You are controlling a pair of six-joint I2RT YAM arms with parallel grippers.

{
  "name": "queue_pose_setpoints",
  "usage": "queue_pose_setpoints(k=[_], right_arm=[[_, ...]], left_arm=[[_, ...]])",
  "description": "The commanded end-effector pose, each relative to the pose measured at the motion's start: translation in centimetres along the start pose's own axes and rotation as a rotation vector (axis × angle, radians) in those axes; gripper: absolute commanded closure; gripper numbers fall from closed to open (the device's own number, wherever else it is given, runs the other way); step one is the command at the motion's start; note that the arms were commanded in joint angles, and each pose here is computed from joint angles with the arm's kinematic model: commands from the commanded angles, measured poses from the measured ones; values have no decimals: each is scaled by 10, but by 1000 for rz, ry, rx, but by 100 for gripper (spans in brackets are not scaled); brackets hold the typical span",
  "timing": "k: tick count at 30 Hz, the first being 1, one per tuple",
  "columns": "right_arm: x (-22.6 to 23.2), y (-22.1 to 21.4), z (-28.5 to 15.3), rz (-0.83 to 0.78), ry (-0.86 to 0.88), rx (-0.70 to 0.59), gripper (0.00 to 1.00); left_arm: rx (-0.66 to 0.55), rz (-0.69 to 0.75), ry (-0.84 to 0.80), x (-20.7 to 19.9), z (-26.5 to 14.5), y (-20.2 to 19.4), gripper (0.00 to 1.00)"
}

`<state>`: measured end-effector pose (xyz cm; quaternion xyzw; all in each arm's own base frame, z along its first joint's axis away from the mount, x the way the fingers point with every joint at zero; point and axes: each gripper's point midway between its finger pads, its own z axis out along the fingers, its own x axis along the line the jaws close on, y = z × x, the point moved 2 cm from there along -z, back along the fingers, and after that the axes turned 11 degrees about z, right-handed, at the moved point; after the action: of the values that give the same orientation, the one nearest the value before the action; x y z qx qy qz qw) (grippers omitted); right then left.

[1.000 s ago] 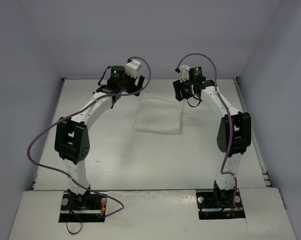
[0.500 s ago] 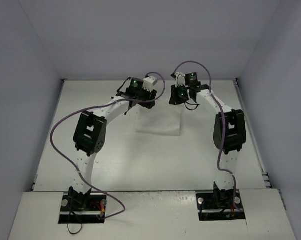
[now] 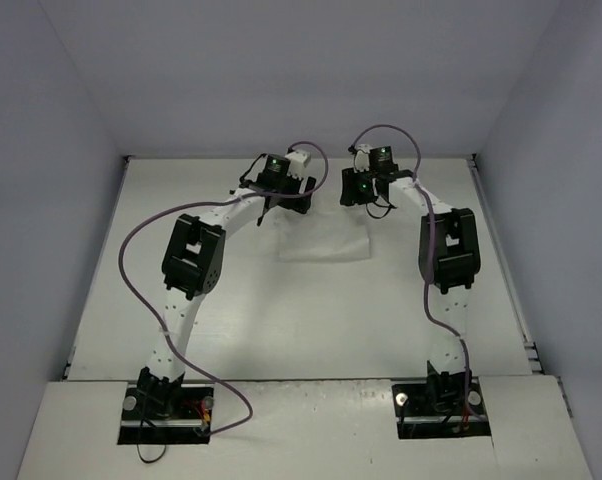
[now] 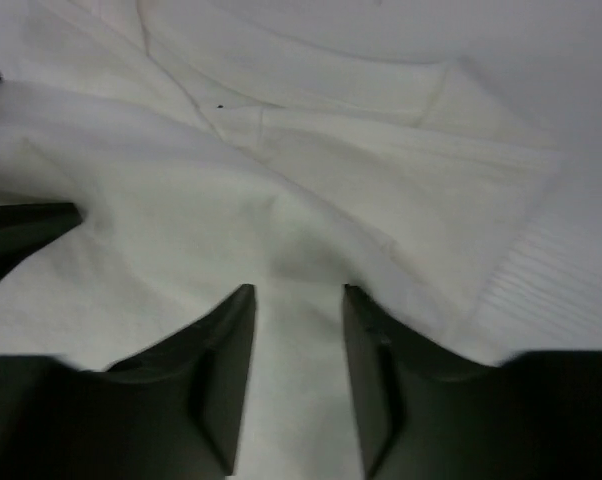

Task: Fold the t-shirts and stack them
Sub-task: Smooth out wrinkles on the folded tshirt

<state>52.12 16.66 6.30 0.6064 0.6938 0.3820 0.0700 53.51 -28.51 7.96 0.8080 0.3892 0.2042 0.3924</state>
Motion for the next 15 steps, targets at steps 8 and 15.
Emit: queue_pose_setpoints(k=[8, 15], right_arm=[[53, 147, -290, -45, -231, -709, 6], [42, 96, -417, 78, -417, -958, 0]], left_arm=[[-355, -67, 432, 44, -314, 158, 15], [-377, -244, 681, 57, -470, 77, 15]])
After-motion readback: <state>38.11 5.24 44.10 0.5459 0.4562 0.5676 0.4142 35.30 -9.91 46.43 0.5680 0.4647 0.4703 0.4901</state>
